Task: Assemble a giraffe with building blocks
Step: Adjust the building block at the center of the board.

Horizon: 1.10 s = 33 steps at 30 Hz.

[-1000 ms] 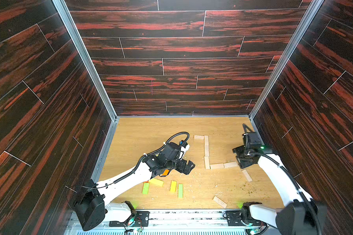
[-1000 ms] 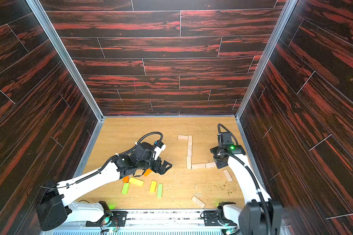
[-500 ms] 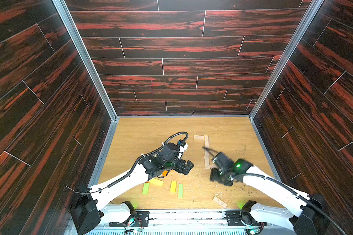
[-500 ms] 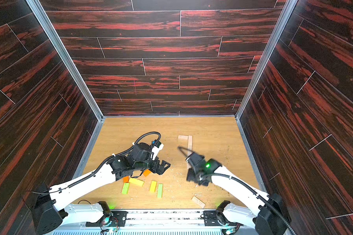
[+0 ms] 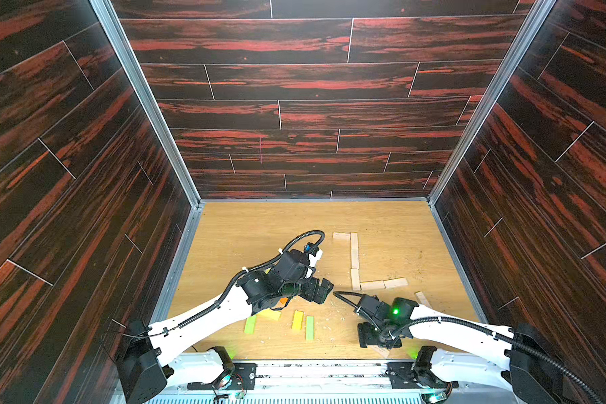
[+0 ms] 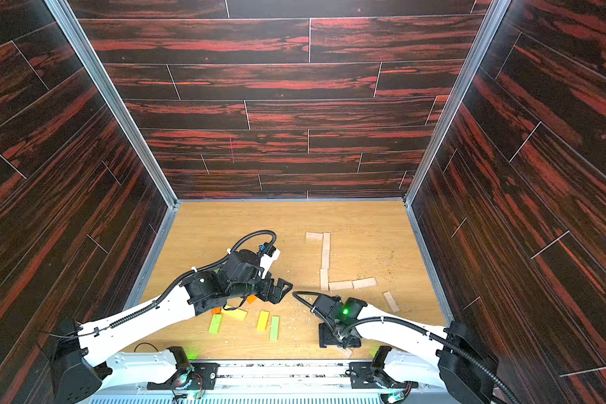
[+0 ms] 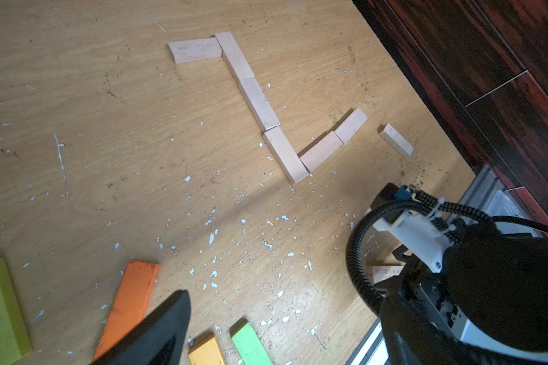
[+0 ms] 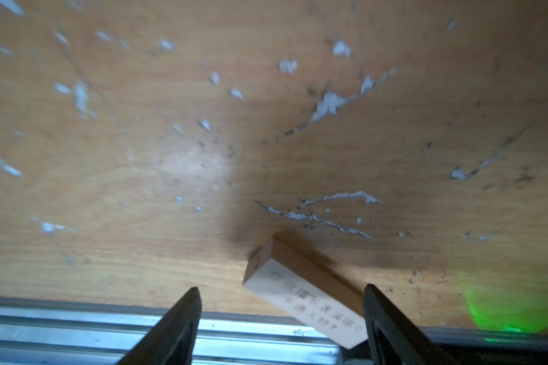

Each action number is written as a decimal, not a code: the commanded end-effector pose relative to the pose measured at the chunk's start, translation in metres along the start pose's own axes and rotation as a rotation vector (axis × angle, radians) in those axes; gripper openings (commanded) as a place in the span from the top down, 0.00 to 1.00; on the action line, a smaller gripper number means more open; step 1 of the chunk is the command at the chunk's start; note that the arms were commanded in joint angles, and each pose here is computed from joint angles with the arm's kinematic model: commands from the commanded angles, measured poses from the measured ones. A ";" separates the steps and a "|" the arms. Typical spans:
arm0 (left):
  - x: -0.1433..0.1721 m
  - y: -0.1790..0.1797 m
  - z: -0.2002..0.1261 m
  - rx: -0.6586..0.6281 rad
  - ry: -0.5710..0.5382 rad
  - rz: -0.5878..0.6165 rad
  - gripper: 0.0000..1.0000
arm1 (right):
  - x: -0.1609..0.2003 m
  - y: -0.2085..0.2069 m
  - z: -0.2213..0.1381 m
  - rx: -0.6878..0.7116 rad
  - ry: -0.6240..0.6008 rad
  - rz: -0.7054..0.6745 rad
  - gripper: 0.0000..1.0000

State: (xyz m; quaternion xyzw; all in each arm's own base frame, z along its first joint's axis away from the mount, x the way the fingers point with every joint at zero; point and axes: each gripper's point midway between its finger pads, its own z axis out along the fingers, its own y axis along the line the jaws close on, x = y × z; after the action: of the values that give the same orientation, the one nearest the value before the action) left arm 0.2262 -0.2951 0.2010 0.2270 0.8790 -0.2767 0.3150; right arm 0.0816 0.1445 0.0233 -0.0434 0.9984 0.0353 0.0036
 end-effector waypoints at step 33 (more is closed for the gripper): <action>0.004 0.004 -0.010 -0.015 -0.024 0.015 0.03 | -0.053 0.035 0.005 0.008 0.007 0.306 0.78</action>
State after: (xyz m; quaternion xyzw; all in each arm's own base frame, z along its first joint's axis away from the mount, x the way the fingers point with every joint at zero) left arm 0.2265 -0.2896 0.1995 0.2223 0.8793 -0.2688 0.3242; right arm 0.1209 0.1695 0.0203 0.0895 0.9959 0.0108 -0.0023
